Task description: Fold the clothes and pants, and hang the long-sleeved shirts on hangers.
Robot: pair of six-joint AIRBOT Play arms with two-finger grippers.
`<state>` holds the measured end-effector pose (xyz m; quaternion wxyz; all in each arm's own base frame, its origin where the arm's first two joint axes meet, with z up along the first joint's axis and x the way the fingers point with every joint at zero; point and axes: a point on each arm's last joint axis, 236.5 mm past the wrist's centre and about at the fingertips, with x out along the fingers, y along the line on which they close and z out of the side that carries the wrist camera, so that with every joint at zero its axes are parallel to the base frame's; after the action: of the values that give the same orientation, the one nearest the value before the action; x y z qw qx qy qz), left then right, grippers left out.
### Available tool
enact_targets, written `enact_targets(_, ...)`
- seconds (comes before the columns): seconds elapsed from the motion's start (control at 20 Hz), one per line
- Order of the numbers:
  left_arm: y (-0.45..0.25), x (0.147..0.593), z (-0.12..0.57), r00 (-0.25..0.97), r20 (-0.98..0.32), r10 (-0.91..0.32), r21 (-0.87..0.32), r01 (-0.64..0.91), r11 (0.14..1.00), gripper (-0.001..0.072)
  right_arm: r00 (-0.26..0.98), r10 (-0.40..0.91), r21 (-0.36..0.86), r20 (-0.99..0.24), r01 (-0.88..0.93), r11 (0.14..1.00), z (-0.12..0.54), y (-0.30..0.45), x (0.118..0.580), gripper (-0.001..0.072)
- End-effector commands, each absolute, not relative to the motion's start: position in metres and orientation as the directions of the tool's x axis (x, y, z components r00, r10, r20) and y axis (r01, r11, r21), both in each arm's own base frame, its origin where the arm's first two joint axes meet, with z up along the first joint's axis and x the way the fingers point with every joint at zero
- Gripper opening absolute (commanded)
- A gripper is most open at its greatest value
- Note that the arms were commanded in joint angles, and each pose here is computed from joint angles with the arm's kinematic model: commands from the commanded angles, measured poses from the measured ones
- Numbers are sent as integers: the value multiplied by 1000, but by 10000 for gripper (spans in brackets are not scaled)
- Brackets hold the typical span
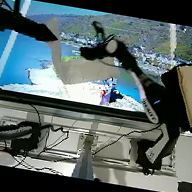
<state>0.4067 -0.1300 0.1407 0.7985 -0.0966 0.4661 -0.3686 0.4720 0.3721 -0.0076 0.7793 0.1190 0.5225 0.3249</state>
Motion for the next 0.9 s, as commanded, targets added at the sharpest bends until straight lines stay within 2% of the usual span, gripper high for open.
enact_targets(0.0,-213,415,122,226,-624,-748,-559,540,629,12,104,485,430,-868,-329,841,-13,210,476,9)
enact_targets(0.15,-322,421,100,217,-532,-818,-612,570,549,13,-59,473,472,-879,-255,844,-12,108,446,10)
enact_targets(0.2,-348,424,88,237,-527,-816,-598,579,554,62,-91,480,488,-873,-202,849,-12,83,437,13)
enact_targets(0.25,-370,426,74,261,-530,-807,-558,609,563,361,-100,491,501,-865,-154,852,-12,62,432,139)
enact_targets(0.3,-384,427,63,275,-533,-800,-526,633,568,712,-85,504,511,-859,-114,852,-12,46,433,431)
enact_targets(0.35,-392,431,52,301,-543,-784,-474,661,582,702,-62,519,522,-853,-82,849,-13,38,437,547)
enact_targets(0.5,-374,443,38,346,-599,-722,-348,700,624,701,21,567,566,-823,-46,823,-23,41,457,559)
enact_targets(0.55,-361,446,39,345,-619,-706,-326,705,630,700,42,593,592,-804,-39,805,-29,52,465,604)
enact_targets(0.6,-346,447,42,342,-635,-692,-312,707,635,700,49,624,623,-780,-33,782,-37,68,470,620)
enact_targets(0.85,-266,450,84,348,-659,-667,-321,671,668,697,-111,746,754,-657,-60,654,-89,197,454,619)
